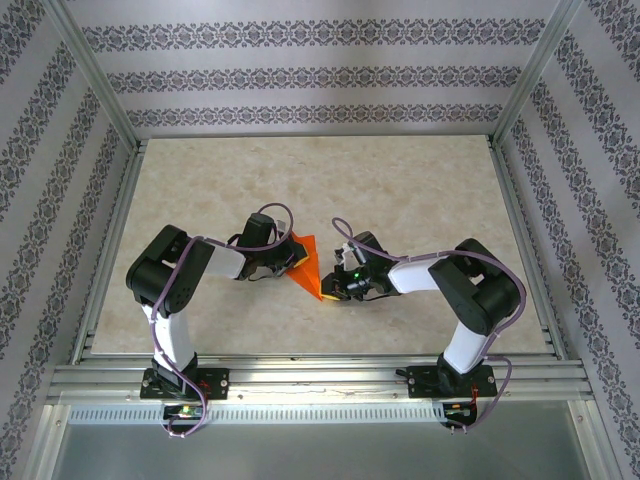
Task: Fold a paper plane with a square sheet of paper (pick it up from the middle)
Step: Fourth fold the wing at the center of the table.
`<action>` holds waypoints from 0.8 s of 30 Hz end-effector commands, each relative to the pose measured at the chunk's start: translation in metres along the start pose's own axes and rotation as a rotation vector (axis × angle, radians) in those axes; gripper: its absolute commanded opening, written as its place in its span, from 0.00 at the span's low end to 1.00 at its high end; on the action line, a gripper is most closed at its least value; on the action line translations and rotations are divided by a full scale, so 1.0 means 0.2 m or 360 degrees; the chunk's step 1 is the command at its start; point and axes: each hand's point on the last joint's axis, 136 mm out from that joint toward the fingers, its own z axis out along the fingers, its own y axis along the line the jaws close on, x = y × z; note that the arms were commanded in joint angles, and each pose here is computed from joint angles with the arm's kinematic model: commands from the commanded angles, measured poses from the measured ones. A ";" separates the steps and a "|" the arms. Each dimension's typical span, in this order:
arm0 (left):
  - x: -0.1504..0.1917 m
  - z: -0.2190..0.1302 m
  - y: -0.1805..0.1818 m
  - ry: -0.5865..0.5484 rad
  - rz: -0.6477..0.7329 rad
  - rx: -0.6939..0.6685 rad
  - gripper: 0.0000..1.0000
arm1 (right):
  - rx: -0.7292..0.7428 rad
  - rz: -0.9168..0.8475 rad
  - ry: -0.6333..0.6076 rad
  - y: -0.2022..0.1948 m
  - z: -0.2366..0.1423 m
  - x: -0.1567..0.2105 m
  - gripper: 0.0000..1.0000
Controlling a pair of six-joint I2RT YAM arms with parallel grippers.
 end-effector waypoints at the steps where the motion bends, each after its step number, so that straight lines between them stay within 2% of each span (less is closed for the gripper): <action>1: 0.07 0.03 0.26 0.0022 -0.0139 -0.0244 0.01 | 0.0071 0.0052 0.0114 -0.08 0.02 0.12 0.09; 7: 0.07 0.03 0.26 0.0018 -0.0140 -0.0243 0.01 | 0.0081 0.0026 0.0140 -0.07 0.02 0.14 0.11; 10: 0.07 0.03 0.26 0.0019 -0.0137 -0.0239 0.01 | 0.0051 -0.0027 0.0053 0.00 -0.03 0.09 0.17; 17: 0.08 0.03 0.26 0.0026 -0.0132 -0.0237 0.00 | -0.0054 -0.0125 -0.0180 0.20 -0.17 -0.08 0.21; 19: 0.07 0.03 0.26 0.0024 -0.0131 -0.0237 0.00 | -0.0077 -0.0144 -0.0201 0.24 -0.17 -0.12 0.20; 24: 0.08 0.02 0.26 0.0024 -0.0132 -0.0237 0.00 | -0.0161 -0.0165 -0.0090 0.34 -0.07 -0.14 0.11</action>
